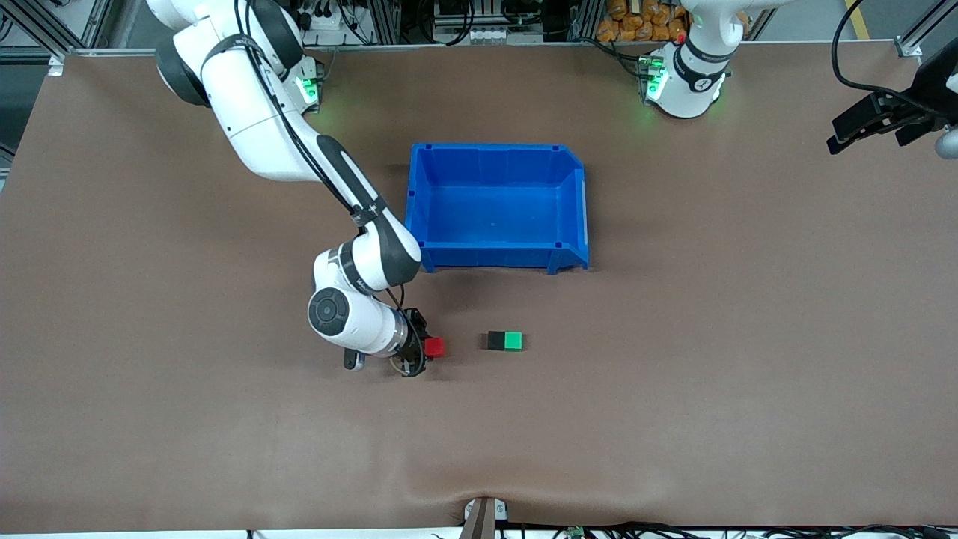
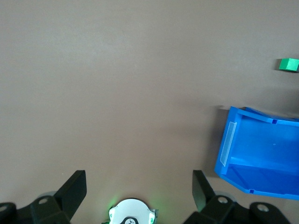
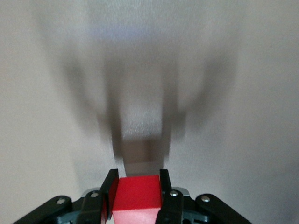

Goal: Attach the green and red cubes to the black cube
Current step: 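Lower the red cube against the black cube with the right gripper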

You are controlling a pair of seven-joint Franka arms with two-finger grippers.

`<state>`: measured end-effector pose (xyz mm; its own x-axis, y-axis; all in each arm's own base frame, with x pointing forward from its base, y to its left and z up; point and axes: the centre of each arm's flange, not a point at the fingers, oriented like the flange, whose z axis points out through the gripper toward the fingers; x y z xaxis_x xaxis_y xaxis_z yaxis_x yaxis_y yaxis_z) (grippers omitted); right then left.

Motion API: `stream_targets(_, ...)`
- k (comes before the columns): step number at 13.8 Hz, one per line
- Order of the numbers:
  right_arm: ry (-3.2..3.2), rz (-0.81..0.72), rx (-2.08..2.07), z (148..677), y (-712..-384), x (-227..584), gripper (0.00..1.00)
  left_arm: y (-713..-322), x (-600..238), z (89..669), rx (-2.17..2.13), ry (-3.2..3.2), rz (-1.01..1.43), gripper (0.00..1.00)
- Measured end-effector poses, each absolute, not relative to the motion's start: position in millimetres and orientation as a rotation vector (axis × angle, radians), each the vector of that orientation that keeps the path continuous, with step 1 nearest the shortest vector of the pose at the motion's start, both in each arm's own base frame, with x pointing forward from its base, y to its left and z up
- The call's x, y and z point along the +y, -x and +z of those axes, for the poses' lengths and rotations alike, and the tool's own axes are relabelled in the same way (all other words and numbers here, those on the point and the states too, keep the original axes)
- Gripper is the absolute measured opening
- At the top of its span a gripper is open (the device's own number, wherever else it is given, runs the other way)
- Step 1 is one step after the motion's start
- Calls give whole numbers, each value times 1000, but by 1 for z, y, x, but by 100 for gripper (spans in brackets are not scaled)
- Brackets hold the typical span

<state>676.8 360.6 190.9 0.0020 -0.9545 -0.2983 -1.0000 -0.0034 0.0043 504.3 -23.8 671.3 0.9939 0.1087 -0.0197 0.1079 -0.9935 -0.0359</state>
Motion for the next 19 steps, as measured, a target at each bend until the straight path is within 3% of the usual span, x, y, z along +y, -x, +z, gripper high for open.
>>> stream_targets(19,1996,321,2079,189,-666,412,40,-504,-22,671,-174,3102,34,100)
